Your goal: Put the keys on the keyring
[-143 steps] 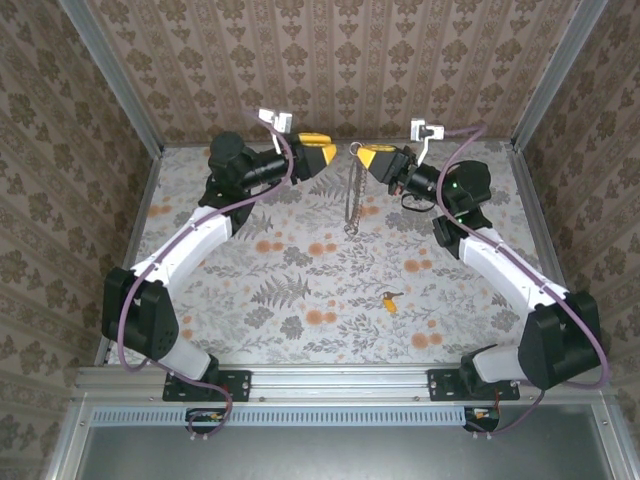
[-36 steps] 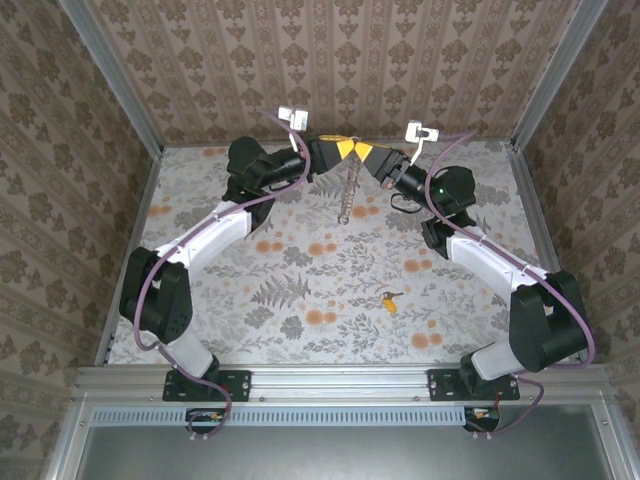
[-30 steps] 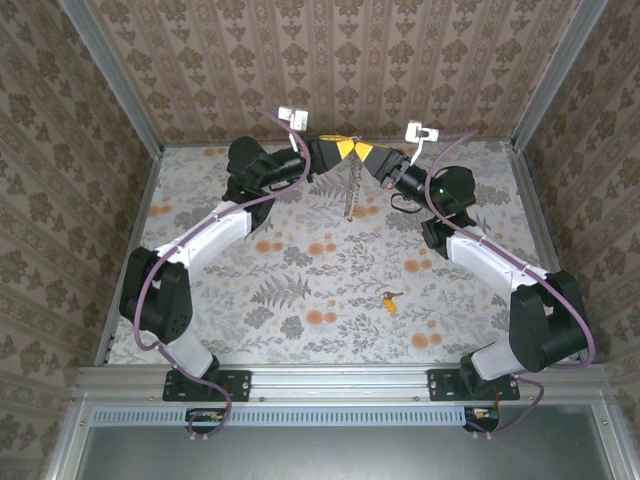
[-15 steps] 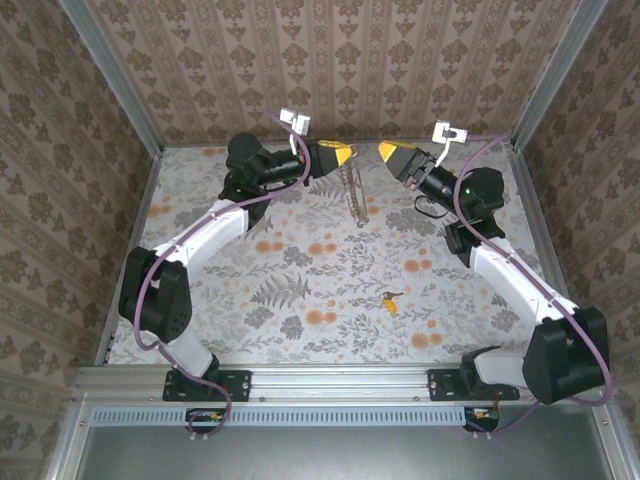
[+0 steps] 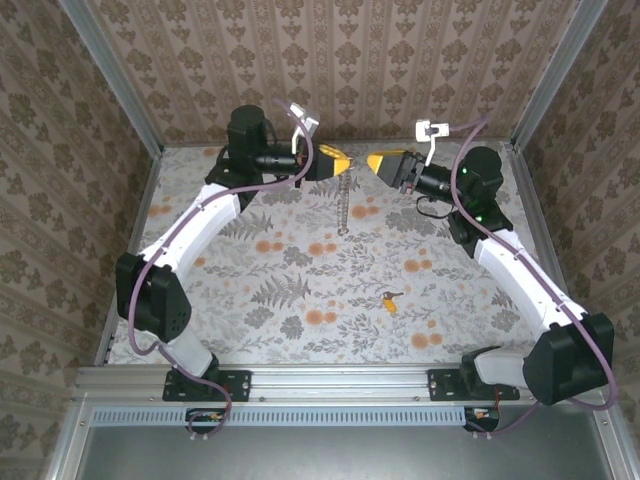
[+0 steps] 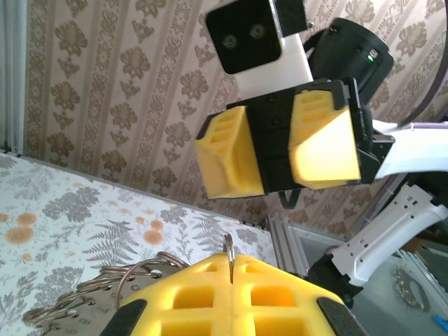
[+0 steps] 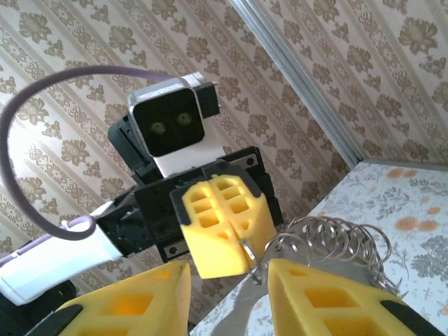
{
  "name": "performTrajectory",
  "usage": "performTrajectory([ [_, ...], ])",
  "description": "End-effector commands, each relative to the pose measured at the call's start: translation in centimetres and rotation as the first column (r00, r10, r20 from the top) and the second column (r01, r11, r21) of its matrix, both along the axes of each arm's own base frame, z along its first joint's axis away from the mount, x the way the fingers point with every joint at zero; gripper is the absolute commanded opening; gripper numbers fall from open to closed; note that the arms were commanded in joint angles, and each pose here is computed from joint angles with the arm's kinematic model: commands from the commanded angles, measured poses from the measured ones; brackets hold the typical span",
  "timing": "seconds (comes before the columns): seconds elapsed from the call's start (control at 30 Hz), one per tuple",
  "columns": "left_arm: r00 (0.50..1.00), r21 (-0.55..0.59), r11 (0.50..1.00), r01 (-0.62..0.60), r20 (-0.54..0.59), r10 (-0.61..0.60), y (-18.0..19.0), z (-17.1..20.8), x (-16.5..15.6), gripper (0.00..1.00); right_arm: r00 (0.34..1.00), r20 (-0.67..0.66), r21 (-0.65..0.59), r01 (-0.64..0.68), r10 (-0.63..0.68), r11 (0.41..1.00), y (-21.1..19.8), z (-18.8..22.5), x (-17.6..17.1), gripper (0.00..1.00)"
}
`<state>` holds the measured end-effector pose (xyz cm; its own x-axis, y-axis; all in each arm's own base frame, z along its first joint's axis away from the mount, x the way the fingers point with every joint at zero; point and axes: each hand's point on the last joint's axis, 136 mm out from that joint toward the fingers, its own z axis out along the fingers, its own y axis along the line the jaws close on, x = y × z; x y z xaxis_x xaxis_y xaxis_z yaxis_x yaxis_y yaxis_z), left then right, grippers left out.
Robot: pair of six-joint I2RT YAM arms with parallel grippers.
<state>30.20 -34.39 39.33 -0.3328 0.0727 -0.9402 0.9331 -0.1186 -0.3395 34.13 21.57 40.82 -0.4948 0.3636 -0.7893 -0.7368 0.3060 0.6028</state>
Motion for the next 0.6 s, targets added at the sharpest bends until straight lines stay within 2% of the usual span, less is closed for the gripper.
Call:
performTrajectory([
  [0.0,0.996,-0.005,0.998,0.066,0.067,-0.066,0.4,1.6,-2.2,0.00,0.998,0.014,-0.025,-0.062,0.062,0.998,1.0,0.2,-0.6,0.35],
  [0.33,0.992,0.005,0.995,0.100,0.075,-0.101,-0.4,1.8,-3.3,0.00,0.996,-0.007,-0.034,-0.088,0.087,0.996,2.0,-0.9,-0.4,0.35],
  [0.57,0.991,0.005,0.995,0.104,0.080,-0.104,-0.7,2.0,-3.6,0.00,0.995,-0.015,-0.042,-0.098,0.098,0.994,2.1,-1.5,-0.9,0.16],
])
